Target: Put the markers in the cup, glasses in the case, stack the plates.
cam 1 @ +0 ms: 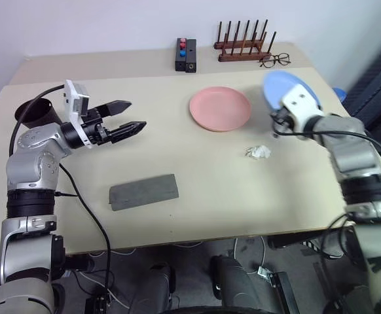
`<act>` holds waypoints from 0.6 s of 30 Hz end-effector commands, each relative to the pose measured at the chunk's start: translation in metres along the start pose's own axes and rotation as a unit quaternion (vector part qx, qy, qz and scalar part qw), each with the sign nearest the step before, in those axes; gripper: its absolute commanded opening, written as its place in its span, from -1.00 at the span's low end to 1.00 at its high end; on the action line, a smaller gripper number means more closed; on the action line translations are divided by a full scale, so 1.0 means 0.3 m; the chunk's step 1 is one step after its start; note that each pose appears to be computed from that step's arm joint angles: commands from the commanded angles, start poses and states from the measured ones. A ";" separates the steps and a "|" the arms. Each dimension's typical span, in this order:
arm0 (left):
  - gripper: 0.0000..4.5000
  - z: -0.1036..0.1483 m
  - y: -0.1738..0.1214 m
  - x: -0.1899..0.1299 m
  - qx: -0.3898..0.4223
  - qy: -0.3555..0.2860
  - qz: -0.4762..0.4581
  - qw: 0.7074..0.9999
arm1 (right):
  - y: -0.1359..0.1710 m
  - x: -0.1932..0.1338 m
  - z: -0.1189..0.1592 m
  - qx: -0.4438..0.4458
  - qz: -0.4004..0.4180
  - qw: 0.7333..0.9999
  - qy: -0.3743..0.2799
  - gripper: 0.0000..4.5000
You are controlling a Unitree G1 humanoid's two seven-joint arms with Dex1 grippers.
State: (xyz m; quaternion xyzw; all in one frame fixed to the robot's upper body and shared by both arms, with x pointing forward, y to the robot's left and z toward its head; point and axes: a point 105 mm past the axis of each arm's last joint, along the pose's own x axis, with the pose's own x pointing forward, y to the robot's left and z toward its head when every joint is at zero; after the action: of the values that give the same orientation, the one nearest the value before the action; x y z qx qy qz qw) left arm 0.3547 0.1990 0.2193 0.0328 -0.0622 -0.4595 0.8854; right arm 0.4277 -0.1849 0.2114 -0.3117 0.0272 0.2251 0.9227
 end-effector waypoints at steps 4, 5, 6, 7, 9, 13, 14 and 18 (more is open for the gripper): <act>1.00 0.010 -0.017 -0.040 0.017 -0.019 0.030 0.999 | 0.106 0.070 0.164 -0.013 0.033 0.996 -0.080 -0.98; 1.00 0.003 -0.023 -0.044 0.015 -0.018 0.031 0.999 | 0.139 0.084 0.167 -0.007 0.047 0.995 -0.084 -0.98; 1.00 -0.004 -0.030 -0.047 0.013 -0.016 0.031 0.999 | 0.163 0.095 0.166 -0.012 0.057 0.995 -0.083 -0.98; 1.00 -0.011 -0.037 -0.048 0.012 -0.013 0.029 0.999 | 0.185 0.103 0.164 -0.019 0.068 0.994 -0.082 -0.98; 1.00 -0.018 -0.045 -0.049 0.010 -0.012 0.029 0.999 | 0.224 0.115 0.160 0.000 0.100 0.992 -0.081 -0.98; 1.00 -0.019 -0.050 -0.049 0.007 -0.014 0.029 0.999 | 0.234 0.129 0.151 0.044 0.124 0.989 -0.074 -0.69; 1.00 -0.020 -0.051 -0.046 0.009 -0.014 0.028 0.999 | 0.224 0.132 0.150 0.044 0.116 0.990 -0.072 -0.57; 1.00 -0.019 -0.056 -0.036 0.007 -0.018 0.020 1.000 | 0.197 0.130 0.152 0.045 0.100 0.991 -0.073 0.33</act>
State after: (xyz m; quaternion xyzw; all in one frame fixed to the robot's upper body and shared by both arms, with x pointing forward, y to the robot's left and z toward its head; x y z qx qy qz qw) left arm 0.3392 0.2005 0.1973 0.0221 -0.0569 -0.4338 0.8989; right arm 0.4307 -0.1016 0.1779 -0.2512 0.0433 0.3457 0.9031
